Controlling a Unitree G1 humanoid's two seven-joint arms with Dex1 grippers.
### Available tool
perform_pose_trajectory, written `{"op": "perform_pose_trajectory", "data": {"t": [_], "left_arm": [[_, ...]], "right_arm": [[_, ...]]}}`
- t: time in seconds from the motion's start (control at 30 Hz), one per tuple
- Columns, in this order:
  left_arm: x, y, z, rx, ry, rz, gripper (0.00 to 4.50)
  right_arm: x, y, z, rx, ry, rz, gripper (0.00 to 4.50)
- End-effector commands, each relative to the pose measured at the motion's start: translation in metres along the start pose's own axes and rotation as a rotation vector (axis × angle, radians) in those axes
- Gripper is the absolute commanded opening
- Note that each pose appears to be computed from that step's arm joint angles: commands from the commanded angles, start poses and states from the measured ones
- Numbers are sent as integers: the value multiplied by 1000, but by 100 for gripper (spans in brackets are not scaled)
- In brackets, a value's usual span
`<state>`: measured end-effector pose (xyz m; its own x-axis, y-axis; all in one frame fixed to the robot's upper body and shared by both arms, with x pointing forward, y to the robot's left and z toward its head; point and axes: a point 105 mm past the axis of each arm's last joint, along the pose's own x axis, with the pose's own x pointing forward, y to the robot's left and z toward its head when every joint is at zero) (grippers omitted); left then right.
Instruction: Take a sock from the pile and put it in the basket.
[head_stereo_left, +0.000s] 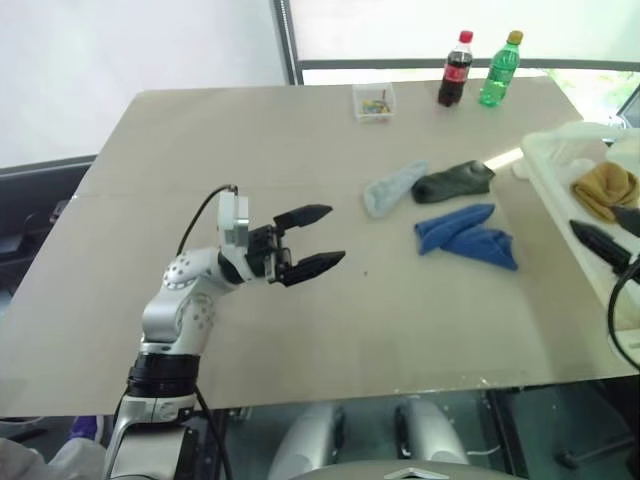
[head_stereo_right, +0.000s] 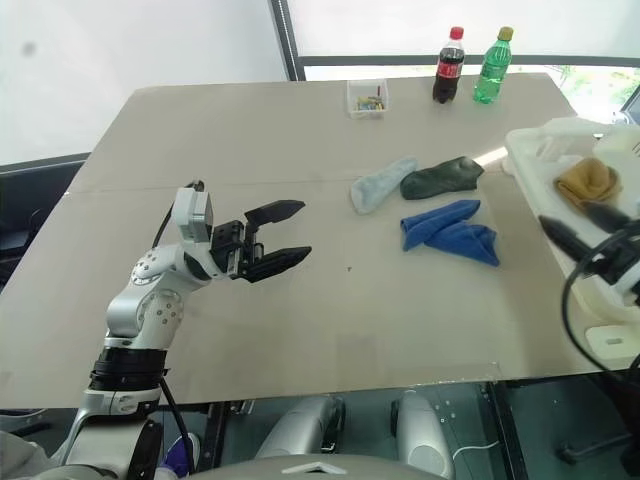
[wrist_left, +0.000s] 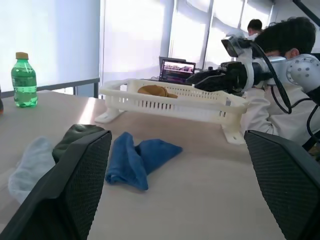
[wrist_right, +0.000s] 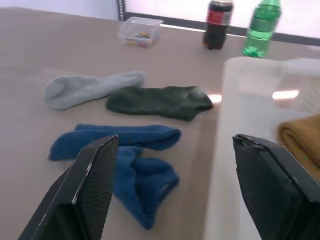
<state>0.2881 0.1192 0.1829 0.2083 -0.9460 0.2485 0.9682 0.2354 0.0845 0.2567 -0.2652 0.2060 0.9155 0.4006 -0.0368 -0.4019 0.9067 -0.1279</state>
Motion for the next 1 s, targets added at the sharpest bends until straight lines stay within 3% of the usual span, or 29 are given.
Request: {"op": "perform_pose_trajectory", "data": {"t": [0.03,0.2,0.4,0.43,0.5,0.87,1.0], "left_arm": [[0,-2,10,31,2,1,450],[-16,1,12,7,54,75,450],[-46,-3,19,65,168,188,450],[-51,-4,21,72,183,204,450],[-63,-7,25,79,215,231,450],[-128,-21,8,54,383,472,450],[-139,-26,8,53,404,501,450]], "right_arm": [[5,25,10,-105,-42,58,374],[6,54,-15,-224,41,190,374],[-7,72,-41,-194,113,333,374],[-10,73,-43,-186,125,351,415],[-16,78,-50,-171,158,400,448],[-7,79,-61,-227,137,389,448],[-2,80,-61,-234,134,409,448]]}}
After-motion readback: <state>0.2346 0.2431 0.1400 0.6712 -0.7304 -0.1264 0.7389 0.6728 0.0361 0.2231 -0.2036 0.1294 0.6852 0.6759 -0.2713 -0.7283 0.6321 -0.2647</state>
